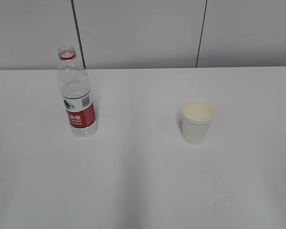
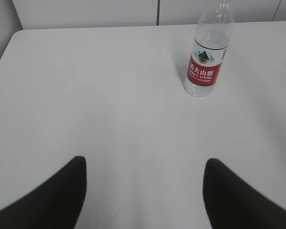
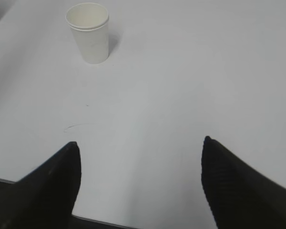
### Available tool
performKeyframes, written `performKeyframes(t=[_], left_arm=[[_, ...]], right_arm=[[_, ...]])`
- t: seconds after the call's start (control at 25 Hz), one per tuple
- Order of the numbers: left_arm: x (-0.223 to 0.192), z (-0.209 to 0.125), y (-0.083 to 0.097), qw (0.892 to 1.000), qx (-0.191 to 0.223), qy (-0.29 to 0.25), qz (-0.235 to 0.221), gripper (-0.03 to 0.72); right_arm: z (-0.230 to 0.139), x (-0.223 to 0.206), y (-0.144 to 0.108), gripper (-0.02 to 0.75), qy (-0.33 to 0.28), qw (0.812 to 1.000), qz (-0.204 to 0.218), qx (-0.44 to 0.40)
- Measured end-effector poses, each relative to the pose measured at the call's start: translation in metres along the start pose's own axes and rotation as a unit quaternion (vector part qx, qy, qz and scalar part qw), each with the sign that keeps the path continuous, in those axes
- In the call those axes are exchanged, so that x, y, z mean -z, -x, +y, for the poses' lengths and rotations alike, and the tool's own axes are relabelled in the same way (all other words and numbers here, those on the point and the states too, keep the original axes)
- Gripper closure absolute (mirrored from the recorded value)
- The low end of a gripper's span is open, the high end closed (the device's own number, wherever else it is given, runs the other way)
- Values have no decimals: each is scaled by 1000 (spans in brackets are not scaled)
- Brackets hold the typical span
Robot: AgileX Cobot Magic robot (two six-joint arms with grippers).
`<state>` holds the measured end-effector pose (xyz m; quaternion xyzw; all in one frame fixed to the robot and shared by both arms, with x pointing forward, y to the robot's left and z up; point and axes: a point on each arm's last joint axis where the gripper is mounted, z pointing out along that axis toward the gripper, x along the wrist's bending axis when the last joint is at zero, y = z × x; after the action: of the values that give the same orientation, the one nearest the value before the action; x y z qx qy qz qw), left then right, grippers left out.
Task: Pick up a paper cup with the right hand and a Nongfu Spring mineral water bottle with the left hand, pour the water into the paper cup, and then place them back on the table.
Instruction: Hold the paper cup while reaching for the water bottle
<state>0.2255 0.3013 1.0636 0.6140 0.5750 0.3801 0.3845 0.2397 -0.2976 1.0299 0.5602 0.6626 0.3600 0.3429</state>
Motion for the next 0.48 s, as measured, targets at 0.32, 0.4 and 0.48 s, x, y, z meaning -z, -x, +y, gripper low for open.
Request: performKeyframes(t=[0.32, 0.4, 0.48], left_arm=[[0, 0, 0, 1000, 0, 0, 0, 224], [0, 0, 0, 1000, 0, 0, 0, 224], [0, 0, 0, 1000, 0, 0, 0, 224]], right_arm=[[0, 0, 0, 156, 0, 1000, 0, 0], [0, 0, 0, 156, 0, 1000, 0, 0], [0, 0, 0, 156, 0, 1000, 0, 0]])
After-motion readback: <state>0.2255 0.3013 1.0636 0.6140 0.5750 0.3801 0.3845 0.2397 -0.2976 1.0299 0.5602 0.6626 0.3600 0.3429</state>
